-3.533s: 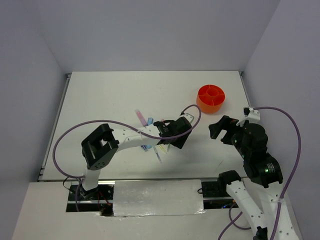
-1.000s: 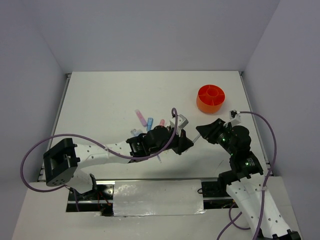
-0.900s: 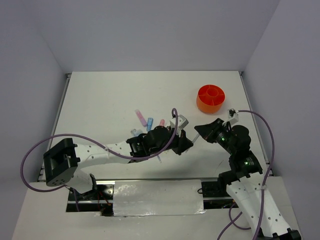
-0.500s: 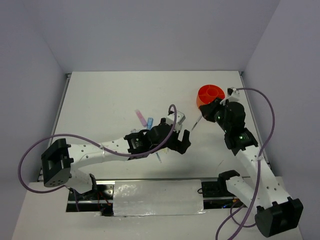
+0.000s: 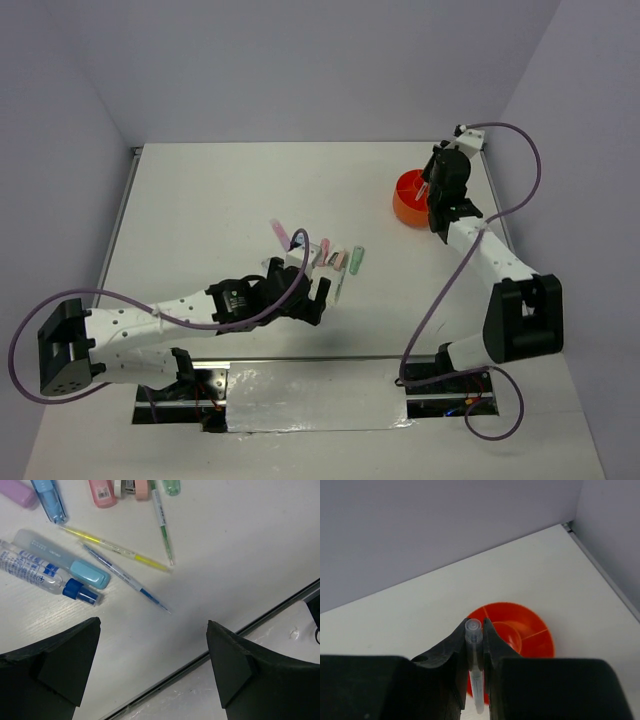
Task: Sort the stationery into containers
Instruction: Place the pen in the storage box, then pick up the pen from the center of the board.
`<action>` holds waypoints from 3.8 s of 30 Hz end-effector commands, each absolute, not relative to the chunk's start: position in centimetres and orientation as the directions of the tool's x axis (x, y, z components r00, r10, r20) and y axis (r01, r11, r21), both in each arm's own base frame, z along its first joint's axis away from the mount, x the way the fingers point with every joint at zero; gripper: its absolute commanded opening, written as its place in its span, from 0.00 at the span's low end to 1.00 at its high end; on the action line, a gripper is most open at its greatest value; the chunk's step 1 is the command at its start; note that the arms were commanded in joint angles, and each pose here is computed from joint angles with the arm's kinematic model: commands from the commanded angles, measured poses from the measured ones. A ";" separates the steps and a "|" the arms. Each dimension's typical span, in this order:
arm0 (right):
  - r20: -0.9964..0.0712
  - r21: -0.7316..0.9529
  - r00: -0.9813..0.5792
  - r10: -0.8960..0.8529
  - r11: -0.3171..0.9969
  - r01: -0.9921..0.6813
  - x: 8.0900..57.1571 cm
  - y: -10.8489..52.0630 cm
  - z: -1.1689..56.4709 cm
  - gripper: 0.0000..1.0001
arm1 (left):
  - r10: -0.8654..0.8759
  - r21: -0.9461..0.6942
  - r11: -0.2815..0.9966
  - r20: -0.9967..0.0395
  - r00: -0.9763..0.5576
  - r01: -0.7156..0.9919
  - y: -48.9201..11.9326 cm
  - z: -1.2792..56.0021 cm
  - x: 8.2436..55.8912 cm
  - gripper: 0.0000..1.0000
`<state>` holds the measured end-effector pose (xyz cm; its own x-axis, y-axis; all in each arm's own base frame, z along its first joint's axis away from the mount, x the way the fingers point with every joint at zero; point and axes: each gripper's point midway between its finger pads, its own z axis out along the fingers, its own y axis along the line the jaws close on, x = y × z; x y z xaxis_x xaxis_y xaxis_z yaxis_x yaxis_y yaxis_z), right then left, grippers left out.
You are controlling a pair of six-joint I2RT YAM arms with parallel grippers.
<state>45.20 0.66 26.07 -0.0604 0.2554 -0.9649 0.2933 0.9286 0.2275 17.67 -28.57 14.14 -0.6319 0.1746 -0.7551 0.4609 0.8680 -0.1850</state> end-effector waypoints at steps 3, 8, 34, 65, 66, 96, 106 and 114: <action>-0.976 0.214 0.125 0.181 0.912 0.349 49.6 -3.0 31.8 0.00 | 0.180 -0.207 0.850 -0.750 -0.636 0.485 -28.4 13.8 16.9 0.99; -0.978 0.209 0.072 0.196 0.916 0.342 52.2 -3.7 30.1 0.00 | 0.214 -0.167 0.856 -0.747 -0.630 0.489 -27.6 12.7 16.9 0.99; -0.943 0.329 0.038 0.330 0.915 0.234 48.7 -0.8 30.5 0.75 | 0.094 -0.233 0.913 -0.678 -0.729 0.335 -30.7 10.2 18.1 0.99; -0.919 0.374 -0.172 0.355 0.923 -0.091 33.8 8.2 32.8 0.75 | -0.152 -0.037 0.986 -0.589 -0.793 -0.161 -30.0 1.1 19.9 0.52; -0.917 0.380 -0.172 0.361 0.920 -0.095 33.7 8.2 32.8 0.75 | -0.149 -0.034 0.987 -0.587 -0.796 -0.159 -30.1 1.0 19.8 0.48; -0.877 0.450 -0.321 0.357 0.844 -0.292 33.1 12.9 30.2 0.74 | -0.194 -0.153 0.981 -0.670 -0.716 -0.123 -30.8 6.9 18.3 0.00; -0.774 0.615 -0.542 0.329 0.595 -0.517 28.4 22.6 26.4 0.74 | -0.171 -0.338 0.904 -0.846 -0.505 0.260 -33.0 13.9 16.4 0.00; -0.735 0.665 -0.613 0.289 0.484 -0.569 25.3 26.0 25.3 0.73 | -0.311 -0.478 0.777 -0.858 -0.410 0.410 -32.7 18.6 16.1 0.00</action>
